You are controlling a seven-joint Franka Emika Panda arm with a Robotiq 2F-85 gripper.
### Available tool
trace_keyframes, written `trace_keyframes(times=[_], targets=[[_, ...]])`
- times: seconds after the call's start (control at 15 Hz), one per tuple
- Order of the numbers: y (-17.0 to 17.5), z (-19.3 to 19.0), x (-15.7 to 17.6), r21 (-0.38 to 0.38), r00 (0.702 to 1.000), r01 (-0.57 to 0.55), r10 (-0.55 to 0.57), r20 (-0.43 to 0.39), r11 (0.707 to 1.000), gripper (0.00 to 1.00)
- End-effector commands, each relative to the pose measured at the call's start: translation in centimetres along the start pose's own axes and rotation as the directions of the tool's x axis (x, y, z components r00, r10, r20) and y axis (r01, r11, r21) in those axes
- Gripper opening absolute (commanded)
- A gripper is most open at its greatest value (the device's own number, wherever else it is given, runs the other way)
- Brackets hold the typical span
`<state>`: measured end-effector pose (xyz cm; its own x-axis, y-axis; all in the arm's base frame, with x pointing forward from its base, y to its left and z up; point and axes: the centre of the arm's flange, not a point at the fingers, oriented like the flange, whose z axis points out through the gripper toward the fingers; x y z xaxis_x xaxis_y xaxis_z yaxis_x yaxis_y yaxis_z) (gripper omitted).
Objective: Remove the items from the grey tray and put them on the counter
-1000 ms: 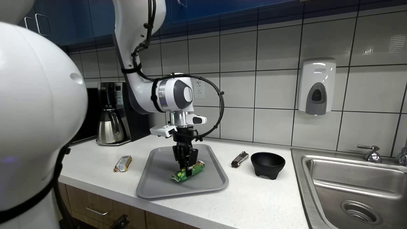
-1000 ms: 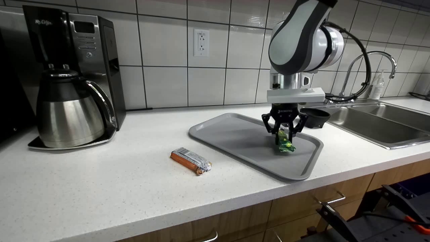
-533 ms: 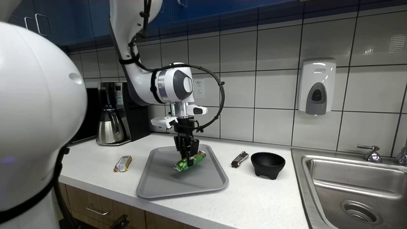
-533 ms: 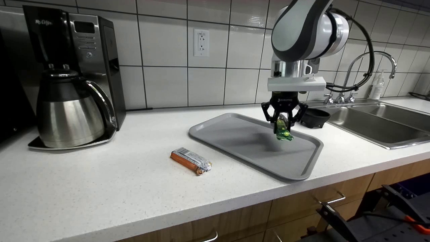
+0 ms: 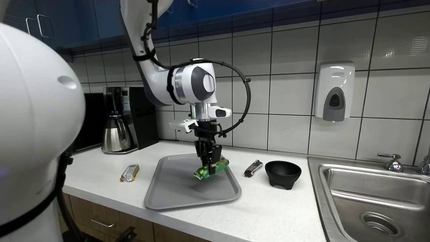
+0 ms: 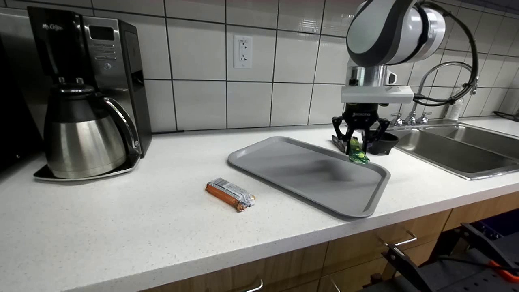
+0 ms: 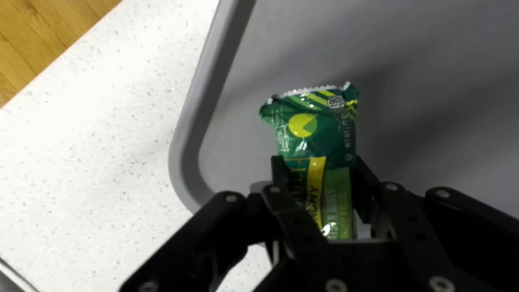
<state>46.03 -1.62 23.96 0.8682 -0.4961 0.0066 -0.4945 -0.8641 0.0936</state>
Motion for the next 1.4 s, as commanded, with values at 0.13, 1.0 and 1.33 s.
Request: trace_keyframes(times=[0.13, 1.0, 1.33], targets=[[5.3, -0.9, -0.1, -0.003, 0.999, -0.03, 0.031, 0.014, 1.0, 0.15], [15.4, 1.9, 3.7, -0.047, 0.99, -0.13, 0.132, 0.04, 0.99, 0.15], [17.0, 4.2, 5.0, -0.059, 0.988, -0.14, 0.144, 0.062, 0.988, 0.15]])
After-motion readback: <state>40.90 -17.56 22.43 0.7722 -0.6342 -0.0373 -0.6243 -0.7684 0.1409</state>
